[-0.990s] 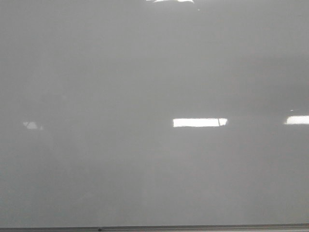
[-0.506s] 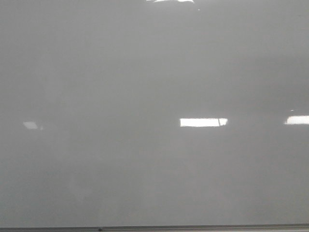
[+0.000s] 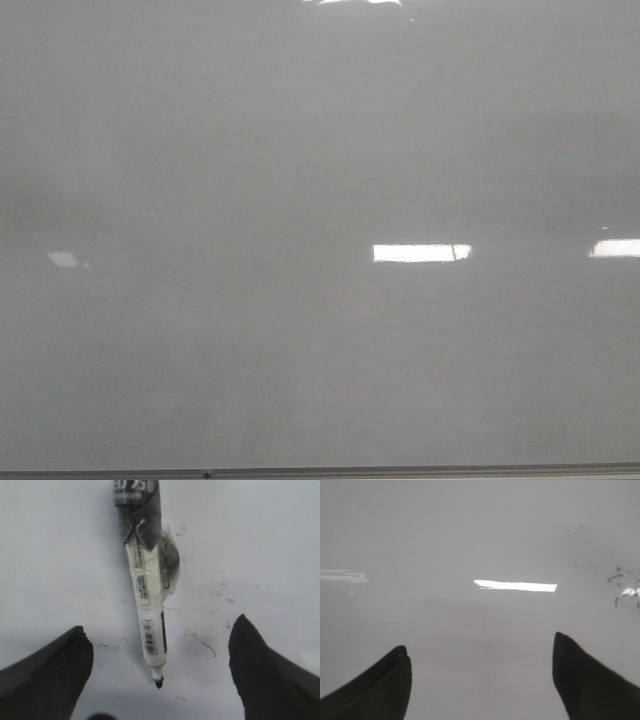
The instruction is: Write number 5 on whiteboard
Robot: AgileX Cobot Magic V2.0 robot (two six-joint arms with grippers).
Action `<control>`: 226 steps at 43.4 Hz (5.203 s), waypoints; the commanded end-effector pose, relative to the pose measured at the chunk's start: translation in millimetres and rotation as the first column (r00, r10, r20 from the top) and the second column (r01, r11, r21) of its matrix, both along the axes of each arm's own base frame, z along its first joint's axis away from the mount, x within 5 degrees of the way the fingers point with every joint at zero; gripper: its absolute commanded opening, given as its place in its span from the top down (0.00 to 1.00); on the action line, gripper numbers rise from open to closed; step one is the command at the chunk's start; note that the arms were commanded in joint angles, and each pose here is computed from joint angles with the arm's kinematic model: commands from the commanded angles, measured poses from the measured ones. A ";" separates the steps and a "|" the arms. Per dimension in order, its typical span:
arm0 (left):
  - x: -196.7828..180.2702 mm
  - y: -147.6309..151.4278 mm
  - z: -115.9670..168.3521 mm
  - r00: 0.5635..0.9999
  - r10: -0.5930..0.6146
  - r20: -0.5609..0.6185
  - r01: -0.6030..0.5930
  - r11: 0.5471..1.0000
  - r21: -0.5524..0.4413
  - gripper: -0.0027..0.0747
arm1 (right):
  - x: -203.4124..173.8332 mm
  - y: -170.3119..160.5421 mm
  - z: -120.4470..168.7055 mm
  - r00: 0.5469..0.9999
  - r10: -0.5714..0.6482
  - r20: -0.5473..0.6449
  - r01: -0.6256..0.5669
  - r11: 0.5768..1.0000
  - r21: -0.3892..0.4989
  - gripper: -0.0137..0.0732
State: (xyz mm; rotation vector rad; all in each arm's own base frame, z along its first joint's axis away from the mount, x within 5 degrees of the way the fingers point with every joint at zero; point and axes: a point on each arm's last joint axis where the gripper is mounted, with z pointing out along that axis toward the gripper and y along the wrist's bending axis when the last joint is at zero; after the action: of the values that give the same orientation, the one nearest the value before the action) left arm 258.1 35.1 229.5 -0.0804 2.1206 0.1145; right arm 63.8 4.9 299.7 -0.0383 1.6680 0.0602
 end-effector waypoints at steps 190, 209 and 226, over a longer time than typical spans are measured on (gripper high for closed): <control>-109.0 -263.1 99.7 0.110 -0.852 -0.512 0.964 -0.034 0.263 0.27 | 81.4 159.2 11.2 0.407 0.770 -0.491 -0.901 0.426 -0.080 0.91; -116.0 -256.0 108.8 0.105 -0.867 -0.488 0.969 -0.021 0.247 0.48 | 72.7 65.6 10.7 0.753 0.528 -0.393 -0.578 0.816 -0.012 0.91; -118.9 -254.5 106.8 0.087 -0.857 -0.508 0.978 -0.024 0.208 0.99 | 60.4 57.0 18.3 0.788 0.509 -0.348 -0.552 0.834 -0.030 0.91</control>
State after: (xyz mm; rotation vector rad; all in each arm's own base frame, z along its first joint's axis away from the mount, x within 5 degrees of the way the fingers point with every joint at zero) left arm 142.0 -219.6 317.2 1.9283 1.8503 -0.1227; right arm 122.1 63.2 305.7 -0.6960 2.0007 0.4080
